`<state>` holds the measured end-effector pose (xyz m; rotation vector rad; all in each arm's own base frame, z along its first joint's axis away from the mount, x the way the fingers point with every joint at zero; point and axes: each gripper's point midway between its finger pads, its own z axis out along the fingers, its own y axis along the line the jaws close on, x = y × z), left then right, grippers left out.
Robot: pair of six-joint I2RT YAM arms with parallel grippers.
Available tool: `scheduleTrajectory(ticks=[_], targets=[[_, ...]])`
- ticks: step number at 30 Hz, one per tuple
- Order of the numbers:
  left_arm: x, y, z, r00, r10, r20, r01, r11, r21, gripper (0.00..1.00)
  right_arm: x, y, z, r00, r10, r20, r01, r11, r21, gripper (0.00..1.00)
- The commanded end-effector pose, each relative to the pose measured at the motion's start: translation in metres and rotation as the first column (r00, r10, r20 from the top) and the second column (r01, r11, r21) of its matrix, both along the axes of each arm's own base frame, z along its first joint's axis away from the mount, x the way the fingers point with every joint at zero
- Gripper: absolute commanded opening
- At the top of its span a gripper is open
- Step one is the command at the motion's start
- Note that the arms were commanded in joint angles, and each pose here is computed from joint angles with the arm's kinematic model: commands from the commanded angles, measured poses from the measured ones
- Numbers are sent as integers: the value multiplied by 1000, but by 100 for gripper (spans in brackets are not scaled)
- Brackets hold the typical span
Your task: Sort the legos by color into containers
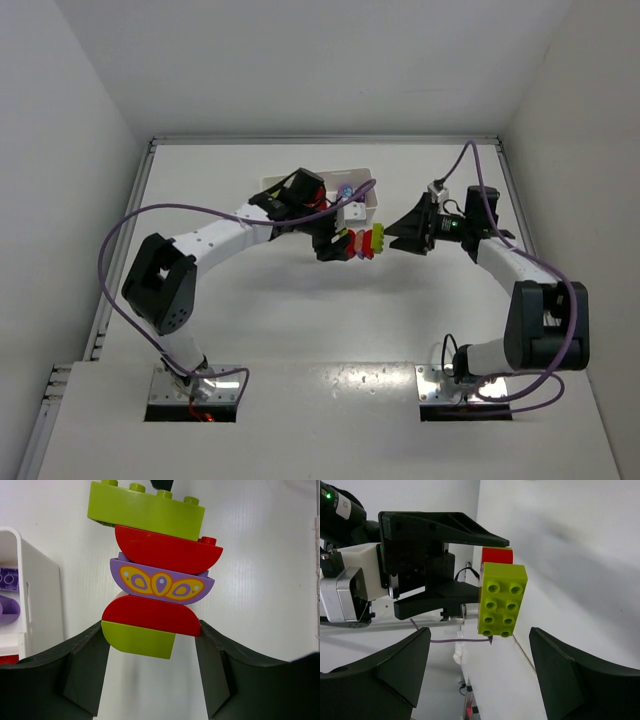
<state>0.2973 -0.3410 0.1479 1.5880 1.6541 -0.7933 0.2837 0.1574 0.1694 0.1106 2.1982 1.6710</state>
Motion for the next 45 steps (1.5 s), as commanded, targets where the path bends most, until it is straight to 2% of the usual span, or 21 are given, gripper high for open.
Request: scheduleTrajectory(ticks=[1, 7, 11, 14, 17, 20, 21, 22, 23, 25, 27, 28, 29, 30, 34, 36, 40, 41, 42, 43, 45], targets=[[-5, -16, 46, 996, -36, 81, 45, 993, -107, 27, 7, 5, 18, 996, 42, 82, -44, 999, 21, 81], [-11, -24, 58, 993, -60, 100, 73, 989, -128, 27, 10, 7, 17, 995, 51, 90, -53, 998, 20, 81], [-13, -28, 62, 993, -64, 99, 78, 988, -134, 27, 10, 10, 17, 993, 68, 102, -71, 997, 24, 58], [-11, -28, 63, 992, -57, 110, 72, 988, -136, 27, 9, 13, 18, 991, 84, 102, -88, 996, 29, 54], [-13, -31, 65, 991, -65, 117, 82, 987, -141, 27, 7, 17, 21, 987, 103, 122, -108, 994, 32, 41], [-12, -31, 64, 992, -54, 112, 69, 988, -138, 27, 3, 20, 20, 985, 131, 115, -137, 990, 45, 26], [-11, -32, 65, 991, -53, 119, 70, 987, -143, 27, 2, 20, 22, 982, 139, 124, -146, 988, 49, 14], [-10, -31, 65, 993, -40, 110, 56, 988, -141, 29, 2, 20, 22, 982, 139, 125, -146, 988, 49, 9], [-7, -32, 66, 992, -32, 121, 50, 988, -144, 39, 0, 20, 23, 981, 149, 125, -157, 986, 55, 5], [-12, -29, 61, 996, -18, 88, 31, 989, -144, 54, -1, 20, 25, 976, 152, 155, -161, 986, 46, 0], [-15, -28, 61, 998, -4, 63, 14, 988, -151, 74, -3, 18, 28, 974, 153, 165, -163, 986, 47, 0], [-16, -25, 58, 1000, 11, 21, -8, 988, -153, 79, -3, 18, 32, 972, 160, 174, -171, 984, 50, 0], [-18, -20, 59, 1000, 10, -14, -12, 986, -168, 96, -2, 15, 34, 969, 153, 193, -164, 985, 44, 0], [-17, -16, 64, 999, 20, -38, -26, 983, -183, 100, -2, 13, 35, 969, 152, 194, -164, 985, 49, 0], [-19, 2, 74, 981, 35, -192, -81, 968, -238, 100, -5, 10, 46, 956, 164, 245, -179, 983, 40, 0], [-16, 13, 86, 973, 24, -231, -90, 956, -280, 100, -6, 8, 49, 953, 162, 256, -179, 983, 42, 0], [-23, 32, 101, 903, -73, -424, -92, 930, -355, 100, -11, 8, 53, 935, 184, 303, -203, 979, 33, 0], [-22, 32, 89, 837, -90, -540, -122, 931, -344, 96, -13, 8, 59, 928, 191, 321, -213, 977, 33, 0], [-27, 32, 97, 791, -174, -587, -80, 921, -381, 92, -12, 8, 59, 925, 193, 329, -214, 976, 30, 0], [-28, 31, 93, 747, -202, -634, -74, 921, -382, 85, -12, 8, 59, 921, 193, 337, -214, 976, 27, 0], [-27, 28, 84, 652, -263, -711, -54, 919, -390, 81, -13, 11, 63, 914, 209, 348, -233, 972, 28, 0]])
